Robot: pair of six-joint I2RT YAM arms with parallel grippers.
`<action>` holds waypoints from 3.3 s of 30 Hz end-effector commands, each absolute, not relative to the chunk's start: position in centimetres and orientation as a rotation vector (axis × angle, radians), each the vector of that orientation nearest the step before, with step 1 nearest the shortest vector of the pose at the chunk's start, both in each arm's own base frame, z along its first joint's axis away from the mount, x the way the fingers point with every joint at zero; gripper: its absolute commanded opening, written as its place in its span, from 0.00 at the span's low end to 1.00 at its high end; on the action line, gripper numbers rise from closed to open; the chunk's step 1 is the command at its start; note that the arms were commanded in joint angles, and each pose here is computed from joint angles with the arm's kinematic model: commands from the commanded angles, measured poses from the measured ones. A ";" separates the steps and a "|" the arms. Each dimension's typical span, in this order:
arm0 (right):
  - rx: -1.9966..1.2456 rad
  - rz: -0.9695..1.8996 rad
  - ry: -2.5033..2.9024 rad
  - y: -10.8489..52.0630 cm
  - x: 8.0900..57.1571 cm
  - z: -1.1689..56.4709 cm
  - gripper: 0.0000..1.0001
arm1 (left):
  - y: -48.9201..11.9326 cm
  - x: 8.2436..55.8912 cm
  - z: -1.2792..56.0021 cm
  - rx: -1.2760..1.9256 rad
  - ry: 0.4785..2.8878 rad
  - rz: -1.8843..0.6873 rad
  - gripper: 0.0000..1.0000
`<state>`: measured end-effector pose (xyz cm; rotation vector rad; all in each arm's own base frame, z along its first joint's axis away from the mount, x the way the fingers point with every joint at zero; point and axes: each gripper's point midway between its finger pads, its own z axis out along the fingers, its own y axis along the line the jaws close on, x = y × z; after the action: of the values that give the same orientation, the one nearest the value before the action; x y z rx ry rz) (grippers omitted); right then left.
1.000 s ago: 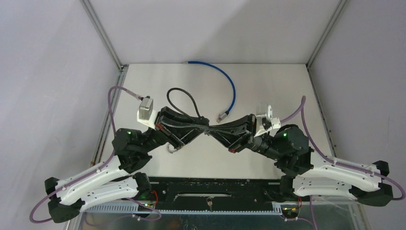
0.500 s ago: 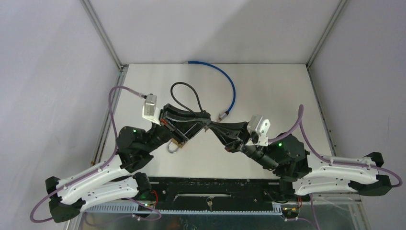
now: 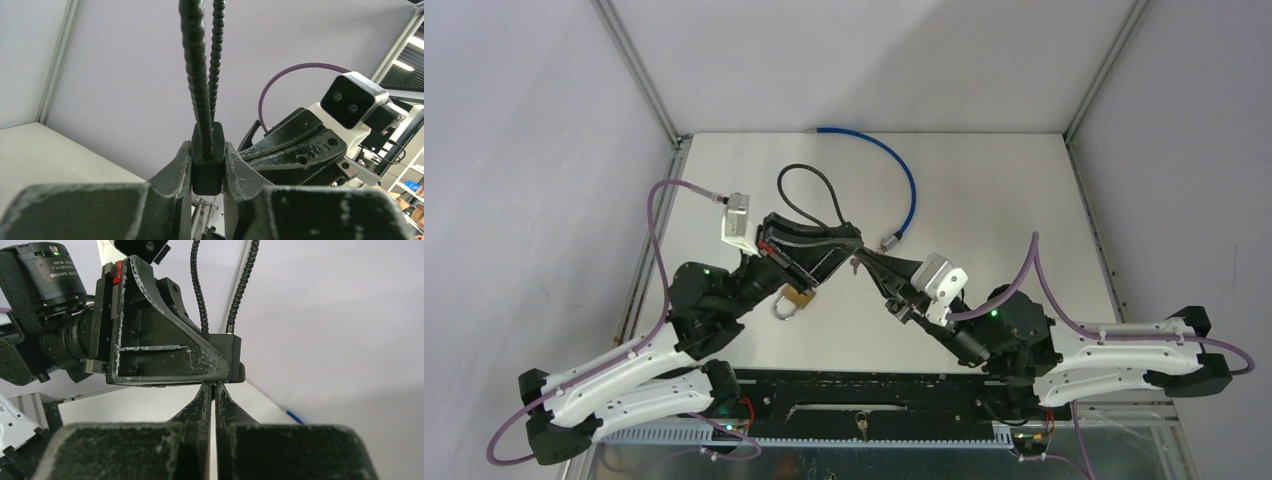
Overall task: Lock with the key
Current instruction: Lock the lock.
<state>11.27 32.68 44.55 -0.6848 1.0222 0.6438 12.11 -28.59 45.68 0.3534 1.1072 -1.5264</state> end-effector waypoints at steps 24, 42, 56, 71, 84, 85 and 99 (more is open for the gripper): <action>-0.599 0.901 0.941 26.9 9.1 48.4 0.38 | -28.0 12.9 43.4 0.385 1.162 -1.411 0.00; -0.630 1.105 1.249 27.7 11.8 43.7 0.40 | -29.4 13.8 37.2 0.710 1.364 -1.117 0.00; -0.762 1.243 1.081 28.2 8.5 43.4 0.40 | -27.4 10.4 47.9 0.420 1.045 -1.537 0.00; -0.727 1.269 1.013 29.5 8.9 44.8 0.37 | -26.9 8.1 49.6 0.475 0.933 -1.638 0.00; -0.700 1.303 0.983 30.3 8.6 45.7 0.28 | -27.3 8.0 49.5 0.475 0.923 -1.668 0.00; -0.701 1.307 0.979 30.3 8.5 45.7 0.27 | -27.2 8.0 49.5 0.475 0.924 -1.668 0.00; -0.684 1.318 0.980 30.9 8.4 45.9 0.23 | -27.6 8.1 49.3 0.480 0.929 -1.670 0.00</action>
<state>8.25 31.12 44.67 -0.7355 1.0050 1.3062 8.91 -28.53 46.92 0.4869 1.0210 -1.6427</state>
